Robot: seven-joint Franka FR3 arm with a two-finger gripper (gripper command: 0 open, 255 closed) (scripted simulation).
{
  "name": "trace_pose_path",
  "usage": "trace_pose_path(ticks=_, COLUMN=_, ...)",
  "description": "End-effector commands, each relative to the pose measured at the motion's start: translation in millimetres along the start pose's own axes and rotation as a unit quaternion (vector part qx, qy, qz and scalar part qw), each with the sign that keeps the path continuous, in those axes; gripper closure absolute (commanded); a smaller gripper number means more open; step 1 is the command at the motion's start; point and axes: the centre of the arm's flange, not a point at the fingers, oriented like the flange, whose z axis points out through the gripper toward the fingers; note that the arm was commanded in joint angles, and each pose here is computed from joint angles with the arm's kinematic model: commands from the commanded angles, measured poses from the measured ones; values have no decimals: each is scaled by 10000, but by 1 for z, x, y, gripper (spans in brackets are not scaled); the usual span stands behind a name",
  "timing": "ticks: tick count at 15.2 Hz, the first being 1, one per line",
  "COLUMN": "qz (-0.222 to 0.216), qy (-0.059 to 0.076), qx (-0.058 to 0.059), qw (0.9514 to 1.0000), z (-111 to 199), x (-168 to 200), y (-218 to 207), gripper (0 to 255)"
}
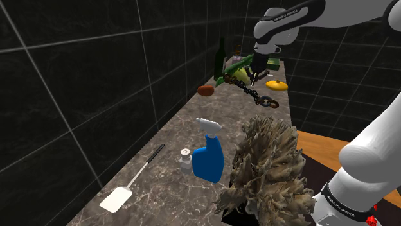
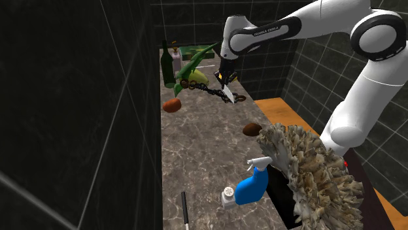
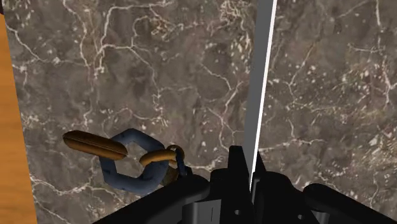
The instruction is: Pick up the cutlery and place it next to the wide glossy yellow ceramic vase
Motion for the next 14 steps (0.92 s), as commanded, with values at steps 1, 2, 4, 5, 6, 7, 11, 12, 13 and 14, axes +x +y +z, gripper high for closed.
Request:
trace_pose_path(ticks=1, qz=-10, qy=1, qx=-1, qw=10000, z=-1, x=21, y=16, gripper=255)
trace_pose_path(ticks=2, qz=-10, qy=1, qx=-1, qw=10000, z=-2, x=30, y=26, gripper=255)
trace_pose_path(ticks=4, qz=-10, qy=1, qx=-1, qw=10000, z=-4, x=48, y=45, gripper=255)
trace_pose_path(ticks=5, qz=-10, qy=1, qx=-1, qw=10000, z=-5, x=57, y=54, gripper=255)
trace_pose_path(ticks=6, qz=-10, qy=1, qx=-1, qw=10000, z=-6, x=66, y=64, gripper=255)
trace_pose_path(ticks=7, qz=-10, qy=1, qx=-1, qw=10000, z=-7, x=76, y=73, gripper=255)
trace_pose_path(ticks=11, qz=-10, qy=1, qx=-1, qw=10000, z=-10, x=112, y=111, gripper=255)
trace_pose_path(ticks=12, qz=-10, qy=1, qx=-1, qw=10000, z=-11, x=121, y=120, gripper=255)
trace_pose_path(ticks=13, qz=-10, qy=1, qx=-1, qw=10000, z=-12, x=131, y=130, gripper=255)
trace_pose_path(ticks=14, qz=-10, qy=1, qx=-1, qw=10000, z=-13, x=140, y=139, gripper=255)
